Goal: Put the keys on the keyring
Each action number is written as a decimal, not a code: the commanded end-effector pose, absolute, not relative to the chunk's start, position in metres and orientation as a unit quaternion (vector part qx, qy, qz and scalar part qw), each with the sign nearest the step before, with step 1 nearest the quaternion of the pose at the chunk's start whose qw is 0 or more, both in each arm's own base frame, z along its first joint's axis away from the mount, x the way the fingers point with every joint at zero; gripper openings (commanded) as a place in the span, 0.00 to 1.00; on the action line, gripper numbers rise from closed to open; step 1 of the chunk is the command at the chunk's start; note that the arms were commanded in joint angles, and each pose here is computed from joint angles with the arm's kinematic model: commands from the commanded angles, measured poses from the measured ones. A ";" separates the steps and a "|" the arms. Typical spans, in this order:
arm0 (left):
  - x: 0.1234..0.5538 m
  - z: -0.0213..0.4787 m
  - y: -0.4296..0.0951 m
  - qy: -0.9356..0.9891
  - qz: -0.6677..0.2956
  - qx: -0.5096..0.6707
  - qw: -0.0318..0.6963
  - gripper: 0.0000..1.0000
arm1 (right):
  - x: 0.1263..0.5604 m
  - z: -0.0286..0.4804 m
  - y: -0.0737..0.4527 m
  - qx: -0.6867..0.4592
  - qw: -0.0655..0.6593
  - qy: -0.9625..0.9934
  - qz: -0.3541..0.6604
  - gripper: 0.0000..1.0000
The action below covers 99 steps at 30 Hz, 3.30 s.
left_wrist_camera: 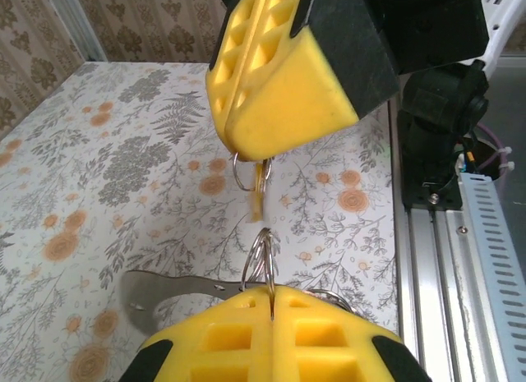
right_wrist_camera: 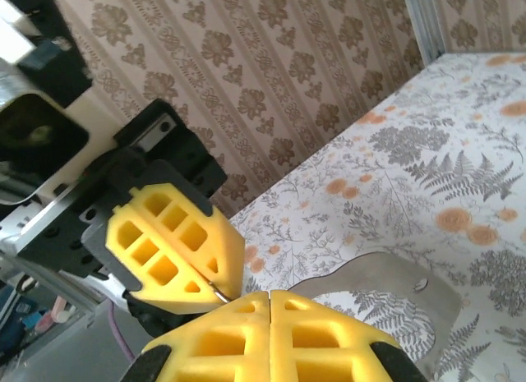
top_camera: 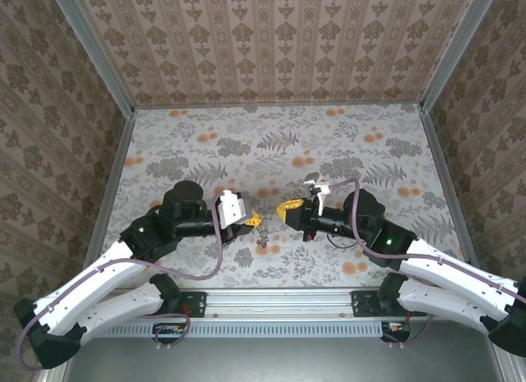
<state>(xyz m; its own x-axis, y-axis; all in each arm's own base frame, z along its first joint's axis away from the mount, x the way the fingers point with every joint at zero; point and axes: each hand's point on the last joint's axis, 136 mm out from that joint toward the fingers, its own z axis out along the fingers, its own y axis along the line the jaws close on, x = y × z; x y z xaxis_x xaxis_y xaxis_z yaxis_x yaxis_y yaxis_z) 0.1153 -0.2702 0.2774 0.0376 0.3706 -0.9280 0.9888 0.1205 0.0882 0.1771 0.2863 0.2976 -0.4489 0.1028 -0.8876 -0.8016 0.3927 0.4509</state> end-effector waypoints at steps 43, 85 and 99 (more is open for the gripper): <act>0.084 0.310 -0.272 0.539 -0.466 0.578 0.398 0.00 | 0.125 0.325 0.293 -0.410 0.541 0.529 0.509 0.00; 0.079 0.315 -0.272 0.529 -0.486 0.579 0.386 0.00 | 0.121 0.328 0.292 -0.415 0.555 0.517 0.502 0.00; 0.075 0.317 -0.273 0.521 -0.501 0.582 0.371 0.00 | 0.124 0.327 0.297 -0.413 0.553 0.515 0.508 0.00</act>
<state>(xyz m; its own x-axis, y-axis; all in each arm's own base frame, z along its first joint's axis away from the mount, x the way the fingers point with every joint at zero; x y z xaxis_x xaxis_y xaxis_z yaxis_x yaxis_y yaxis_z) 0.0796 -0.2724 0.2940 -0.0789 0.2914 -0.9533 0.9823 -0.1405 -0.1242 0.1289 0.2984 0.3125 -0.0748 0.0963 -0.9925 -0.9827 0.1620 0.0898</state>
